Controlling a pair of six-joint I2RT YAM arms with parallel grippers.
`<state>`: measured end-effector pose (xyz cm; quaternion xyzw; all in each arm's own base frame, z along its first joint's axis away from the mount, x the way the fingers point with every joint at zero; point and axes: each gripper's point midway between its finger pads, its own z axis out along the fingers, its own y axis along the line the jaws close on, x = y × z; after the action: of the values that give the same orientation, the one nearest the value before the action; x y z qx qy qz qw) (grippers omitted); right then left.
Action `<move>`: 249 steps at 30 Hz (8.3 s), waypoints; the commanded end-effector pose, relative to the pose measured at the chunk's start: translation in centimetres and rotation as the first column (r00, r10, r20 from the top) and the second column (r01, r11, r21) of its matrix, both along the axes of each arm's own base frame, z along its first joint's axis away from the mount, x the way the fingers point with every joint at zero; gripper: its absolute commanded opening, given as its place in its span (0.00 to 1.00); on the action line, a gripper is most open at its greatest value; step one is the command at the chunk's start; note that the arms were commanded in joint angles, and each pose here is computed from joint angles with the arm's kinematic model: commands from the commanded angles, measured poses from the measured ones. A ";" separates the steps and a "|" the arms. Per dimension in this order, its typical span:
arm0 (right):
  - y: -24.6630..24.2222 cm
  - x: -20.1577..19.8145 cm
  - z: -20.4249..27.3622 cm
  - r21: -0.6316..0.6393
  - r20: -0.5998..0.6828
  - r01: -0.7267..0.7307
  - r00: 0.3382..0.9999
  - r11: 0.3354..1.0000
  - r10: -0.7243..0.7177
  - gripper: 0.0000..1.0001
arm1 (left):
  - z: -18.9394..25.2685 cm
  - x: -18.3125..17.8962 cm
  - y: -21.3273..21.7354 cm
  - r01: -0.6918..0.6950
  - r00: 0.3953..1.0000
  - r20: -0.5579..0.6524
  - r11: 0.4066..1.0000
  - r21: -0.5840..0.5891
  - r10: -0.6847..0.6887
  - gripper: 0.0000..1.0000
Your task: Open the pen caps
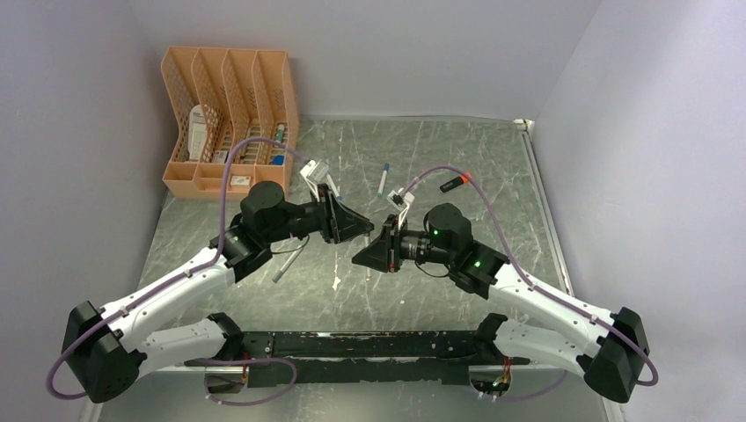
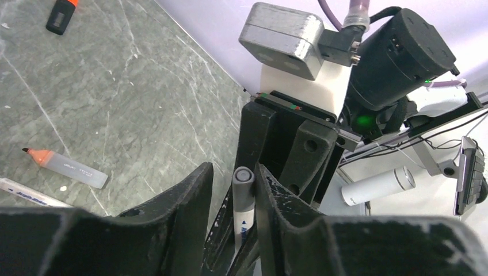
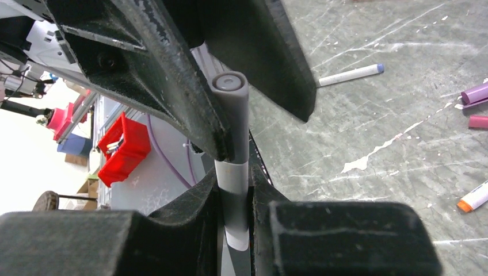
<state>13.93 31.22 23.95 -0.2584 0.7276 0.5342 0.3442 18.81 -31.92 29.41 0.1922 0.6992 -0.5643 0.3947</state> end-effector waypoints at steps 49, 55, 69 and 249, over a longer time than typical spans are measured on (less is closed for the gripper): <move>-2.2 0.5 -3.2 -0.057 -0.157 0.019 0.987 0.998 -0.028 0.00 | 0.2 5.7 -1.6 -0.156 0.988 -0.003 0.986 -0.057 0.156 0.07; -2.1 -3.0 -6.5 -0.088 -0.264 0.000 0.964 0.996 -0.023 0.00 | 0.8 11.2 -0.3 -0.321 0.945 0.041 0.943 -0.086 0.326 0.07; -4.9 0.8 -10.3 -0.420 -0.192 0.162 0.946 0.893 -0.262 0.00 | -3.6 15.2 3.4 -0.425 0.895 -0.029 0.871 0.247 0.445 0.07; 0.4 10.1 -15.0 -0.397 -0.212 0.139 0.948 0.907 -0.238 0.41 | -16.8 5.0 -1.1 -0.300 0.272 -0.578 0.638 0.709 0.770 0.13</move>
<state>22.84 31.17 9.33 -0.2005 0.8765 0.3772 0.2219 25.17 -28.73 9.03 -0.3063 0.9347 -0.1073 0.1448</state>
